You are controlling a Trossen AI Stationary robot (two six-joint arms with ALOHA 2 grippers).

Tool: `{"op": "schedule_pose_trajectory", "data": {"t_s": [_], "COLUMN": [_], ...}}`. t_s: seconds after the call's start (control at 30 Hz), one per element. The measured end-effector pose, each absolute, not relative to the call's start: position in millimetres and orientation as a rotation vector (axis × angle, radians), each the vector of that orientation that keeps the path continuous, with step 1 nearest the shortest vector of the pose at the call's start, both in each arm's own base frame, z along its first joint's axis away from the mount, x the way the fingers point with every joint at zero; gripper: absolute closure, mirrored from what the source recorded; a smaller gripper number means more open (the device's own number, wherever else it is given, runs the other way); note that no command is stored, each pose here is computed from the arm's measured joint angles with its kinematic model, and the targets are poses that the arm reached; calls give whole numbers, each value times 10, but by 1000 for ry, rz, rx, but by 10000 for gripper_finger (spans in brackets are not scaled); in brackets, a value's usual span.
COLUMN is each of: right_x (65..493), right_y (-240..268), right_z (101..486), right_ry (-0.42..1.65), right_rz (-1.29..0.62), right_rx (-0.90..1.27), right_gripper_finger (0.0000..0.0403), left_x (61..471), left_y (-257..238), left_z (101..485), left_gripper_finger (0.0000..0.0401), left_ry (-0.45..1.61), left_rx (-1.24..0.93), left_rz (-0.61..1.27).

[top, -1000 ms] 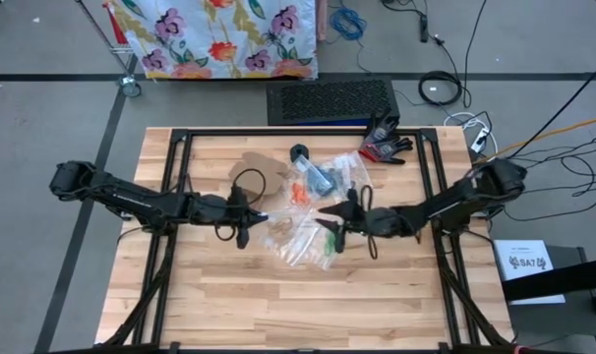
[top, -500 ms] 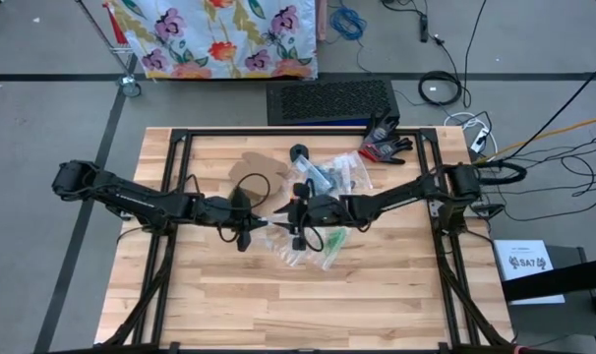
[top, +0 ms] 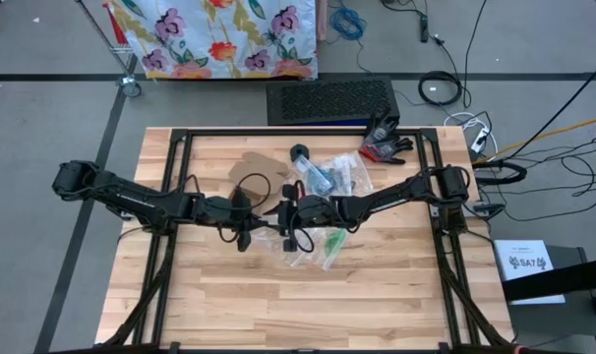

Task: Sort rubber bands
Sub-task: Close the transparent zip bag

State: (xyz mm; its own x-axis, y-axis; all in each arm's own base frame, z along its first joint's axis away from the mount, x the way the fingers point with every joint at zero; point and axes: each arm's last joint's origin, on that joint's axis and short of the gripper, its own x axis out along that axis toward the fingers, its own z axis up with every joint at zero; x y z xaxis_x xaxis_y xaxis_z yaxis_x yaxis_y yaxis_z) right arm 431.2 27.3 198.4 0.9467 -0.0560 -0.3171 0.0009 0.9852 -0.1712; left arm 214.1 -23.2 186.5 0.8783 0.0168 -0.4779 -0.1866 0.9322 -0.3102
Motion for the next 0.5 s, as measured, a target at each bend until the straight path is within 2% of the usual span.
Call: {"op": "schedule_pose_trajectory", "data": {"t_s": [0.17,0.5], "right_x": [4313,4318], "right_y": [236,183], "right_z": [1966,1969], "right_ry": [341,336], "right_rz": [-39,-2], "right_rx": [-149,-131], "right_gripper_finger": [278,328], "left_x": [2143,2149], "left_y": [-232,-233], "left_z": [1869,1879], "left_gripper_finger": [401,401], "left_ry": [485,474], "left_rx": [-347,-341], "left_rz": [104,100]}}
